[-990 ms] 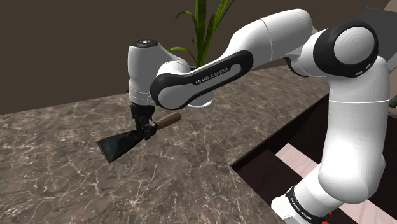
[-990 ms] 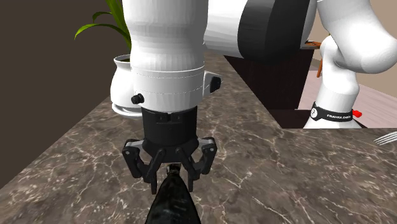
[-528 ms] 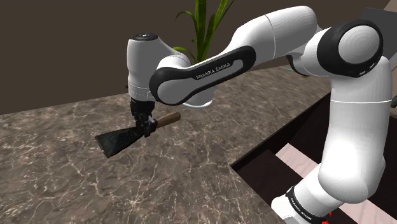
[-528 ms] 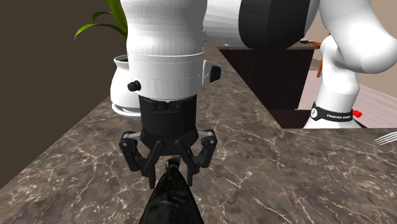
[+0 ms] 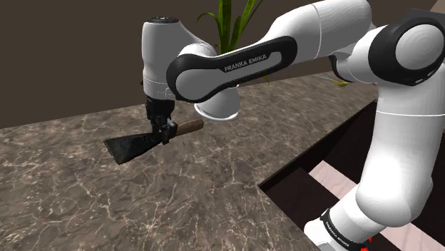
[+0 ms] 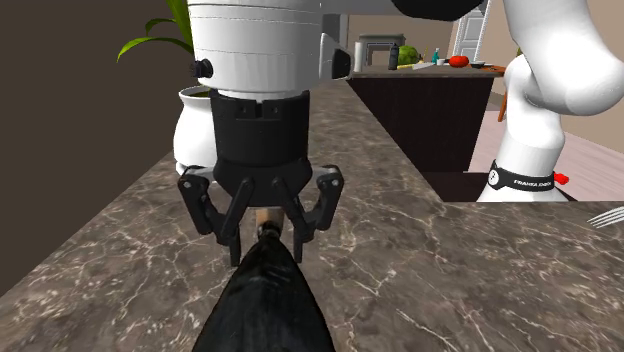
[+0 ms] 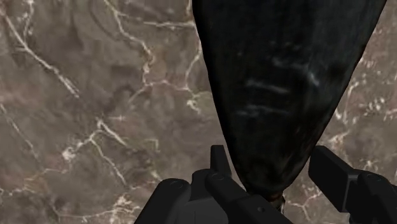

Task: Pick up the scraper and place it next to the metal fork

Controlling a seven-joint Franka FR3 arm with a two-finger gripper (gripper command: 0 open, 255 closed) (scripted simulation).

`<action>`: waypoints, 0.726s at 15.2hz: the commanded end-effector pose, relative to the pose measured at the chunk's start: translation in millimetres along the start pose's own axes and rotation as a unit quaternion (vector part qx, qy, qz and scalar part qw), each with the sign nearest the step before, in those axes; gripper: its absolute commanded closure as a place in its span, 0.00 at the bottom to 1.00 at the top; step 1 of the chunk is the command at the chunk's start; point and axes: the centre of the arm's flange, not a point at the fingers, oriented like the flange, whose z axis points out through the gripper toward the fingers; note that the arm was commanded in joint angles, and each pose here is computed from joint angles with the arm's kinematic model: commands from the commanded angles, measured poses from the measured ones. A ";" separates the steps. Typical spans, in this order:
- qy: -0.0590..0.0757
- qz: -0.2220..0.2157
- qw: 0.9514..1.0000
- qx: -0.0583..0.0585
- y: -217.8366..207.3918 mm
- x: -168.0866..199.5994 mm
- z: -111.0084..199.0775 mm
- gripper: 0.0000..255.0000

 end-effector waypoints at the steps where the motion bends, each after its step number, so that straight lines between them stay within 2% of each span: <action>1: 0.000 0.000 1.000 0.000 -0.3 0.1 -10.8 1.00; 11: 0.000 0.000 1.000 0.000 -2.6 0.8 -62.0 1.00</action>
